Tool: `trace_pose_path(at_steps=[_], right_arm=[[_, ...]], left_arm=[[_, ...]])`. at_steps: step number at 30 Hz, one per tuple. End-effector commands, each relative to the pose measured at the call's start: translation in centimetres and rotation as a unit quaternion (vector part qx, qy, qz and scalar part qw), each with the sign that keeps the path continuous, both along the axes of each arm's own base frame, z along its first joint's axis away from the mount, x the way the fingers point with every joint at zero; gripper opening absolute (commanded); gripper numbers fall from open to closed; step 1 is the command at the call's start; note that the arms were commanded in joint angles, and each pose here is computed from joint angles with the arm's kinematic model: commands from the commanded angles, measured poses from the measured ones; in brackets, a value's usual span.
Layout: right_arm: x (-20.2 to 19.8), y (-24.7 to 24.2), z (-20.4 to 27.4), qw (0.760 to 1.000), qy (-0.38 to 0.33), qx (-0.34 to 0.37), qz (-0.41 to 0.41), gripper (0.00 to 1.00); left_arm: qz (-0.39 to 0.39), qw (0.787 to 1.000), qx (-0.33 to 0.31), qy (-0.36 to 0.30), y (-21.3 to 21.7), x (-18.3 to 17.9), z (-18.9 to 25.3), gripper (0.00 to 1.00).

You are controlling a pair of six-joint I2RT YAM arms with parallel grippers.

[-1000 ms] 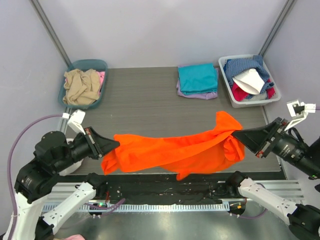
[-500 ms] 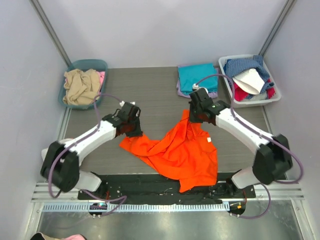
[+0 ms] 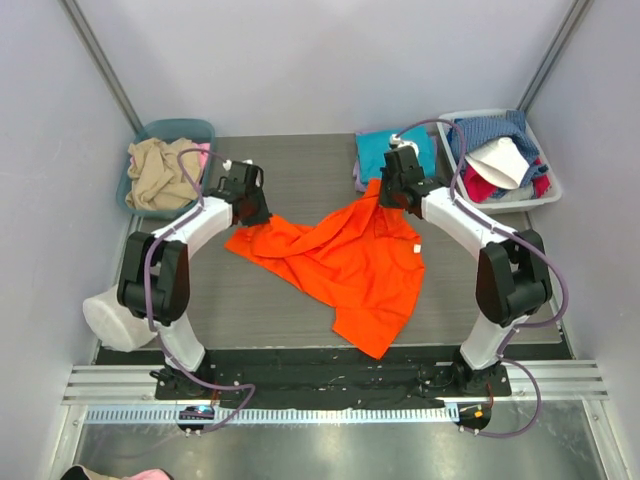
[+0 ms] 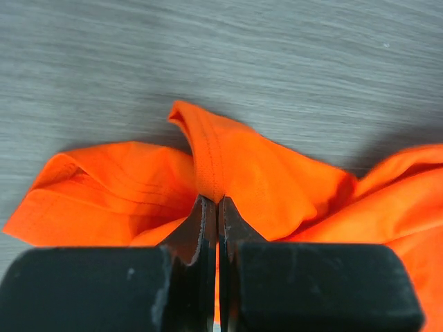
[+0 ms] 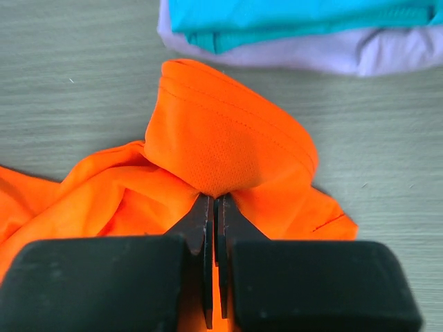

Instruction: Fold and stack the t-shirts

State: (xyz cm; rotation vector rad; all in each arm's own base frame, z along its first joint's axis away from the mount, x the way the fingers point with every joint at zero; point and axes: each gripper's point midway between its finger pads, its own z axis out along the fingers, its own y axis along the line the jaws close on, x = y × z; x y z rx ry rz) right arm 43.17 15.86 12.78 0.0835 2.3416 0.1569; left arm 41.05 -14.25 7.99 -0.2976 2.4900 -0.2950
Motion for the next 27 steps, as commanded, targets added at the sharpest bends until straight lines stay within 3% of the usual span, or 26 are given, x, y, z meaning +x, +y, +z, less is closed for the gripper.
trace_pose_path(at_steps=[1,4,7,13,16,22,27], right_arm=[[1.4,-0.5,9.9,0.994,-0.113,0.007,0.003,0.01],[0.2,-1.5,14.3,0.988,-0.151,0.012,-0.002,0.01],[-0.4,-1.8,15.5,0.988,-0.155,0.009,0.0,0.01],[-0.7,-1.1,12.0,0.994,-0.111,0.012,0.012,0.01],[-2.4,-1.1,13.3,0.992,-0.12,0.029,0.021,0.01],[-10.3,-3.8,23.3,0.98,-0.186,0.054,0.039,0.01],[-17.4,-6.2,29.2,0.974,-0.208,0.066,0.056,0.01]], left_arm=[[-0.055,0.995,-0.037,-0.077,-2.2,1.8,7.1,0.0],[-0.058,0.99,-0.04,-0.124,-1.9,1.7,11.6,0.0],[-0.06,0.989,-0.026,-0.13,-1.3,1.2,13.2,0.0],[-0.066,0.993,-0.007,-0.1,-0.7,-0.1,10.9,0.0],[-0.079,0.992,-0.025,-0.092,-1.1,-1.7,11.5,0.0],[-0.096,0.981,-0.081,-0.147,-0.8,-9.3,19.5,0.0],[-0.094,0.964,-0.144,-0.203,0.9,-18.4,26.7,0.0]])
